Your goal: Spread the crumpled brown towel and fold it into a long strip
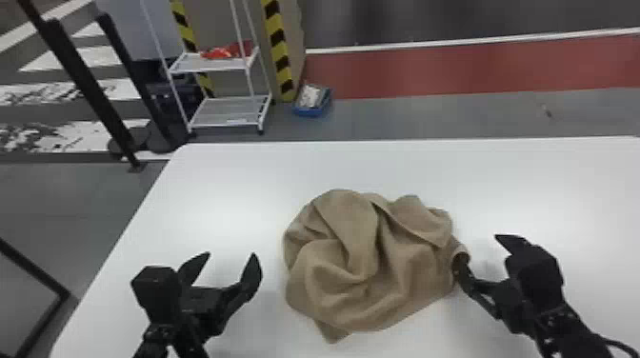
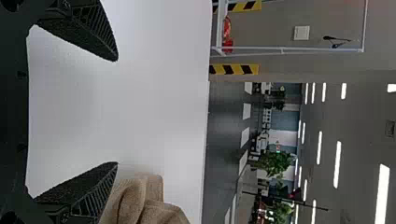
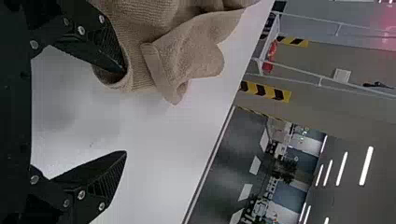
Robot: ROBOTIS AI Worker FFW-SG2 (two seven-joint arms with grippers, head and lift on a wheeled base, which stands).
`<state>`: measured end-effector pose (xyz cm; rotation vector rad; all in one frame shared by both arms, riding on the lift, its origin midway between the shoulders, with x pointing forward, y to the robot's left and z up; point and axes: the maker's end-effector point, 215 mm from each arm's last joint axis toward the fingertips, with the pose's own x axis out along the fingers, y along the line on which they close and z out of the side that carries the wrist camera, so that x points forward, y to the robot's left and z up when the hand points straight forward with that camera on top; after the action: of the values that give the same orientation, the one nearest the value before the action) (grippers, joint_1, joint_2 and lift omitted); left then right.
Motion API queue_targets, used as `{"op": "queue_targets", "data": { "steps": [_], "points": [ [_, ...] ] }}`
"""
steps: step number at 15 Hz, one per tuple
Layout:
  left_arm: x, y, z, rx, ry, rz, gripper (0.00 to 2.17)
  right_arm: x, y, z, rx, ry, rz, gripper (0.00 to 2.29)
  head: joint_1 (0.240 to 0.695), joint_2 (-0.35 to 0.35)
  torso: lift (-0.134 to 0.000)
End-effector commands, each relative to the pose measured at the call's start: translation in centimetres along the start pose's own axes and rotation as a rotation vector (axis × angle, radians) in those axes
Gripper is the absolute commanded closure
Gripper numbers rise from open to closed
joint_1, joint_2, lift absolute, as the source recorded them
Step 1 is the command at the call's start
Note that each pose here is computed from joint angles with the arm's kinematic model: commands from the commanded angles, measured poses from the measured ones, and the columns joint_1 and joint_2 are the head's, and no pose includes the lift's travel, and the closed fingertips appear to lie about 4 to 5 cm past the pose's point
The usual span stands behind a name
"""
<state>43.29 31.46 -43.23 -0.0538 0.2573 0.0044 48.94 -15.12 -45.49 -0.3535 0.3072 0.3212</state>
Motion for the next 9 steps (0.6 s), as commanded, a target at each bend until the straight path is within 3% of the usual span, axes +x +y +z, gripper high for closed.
{"op": "queue_targets", "data": {
  "steps": [1,2,5,7,9],
  "points": [
    [0.0,-0.1,-0.1,-0.004,0.001,0.0,0.08,0.2,0.2,0.2,-0.025,0.0,0.002,0.96,0.695,0.196,-0.125],
    [0.0,0.0,-0.2,-0.005,0.005,0.001,0.08,0.2,0.3,0.2,-0.026,0.002,0.007,1.33,0.695,0.198,-0.125],
    [0.0,0.0,-0.3,-0.007,0.005,0.001,0.08,0.4,0.3,0.2,-0.038,0.01,0.022,1.89,0.695,0.202,-0.125],
    [0.0,0.0,-0.3,-0.008,0.004,0.0,0.08,0.5,0.3,0.4,-0.052,0.016,0.037,2.02,0.695,0.203,-0.125],
    [0.0,-0.1,-0.3,-0.008,0.006,0.0,0.08,0.5,-0.3,2.8,-0.082,-0.026,0.072,2.02,0.695,0.204,-0.125]
  ]
}}
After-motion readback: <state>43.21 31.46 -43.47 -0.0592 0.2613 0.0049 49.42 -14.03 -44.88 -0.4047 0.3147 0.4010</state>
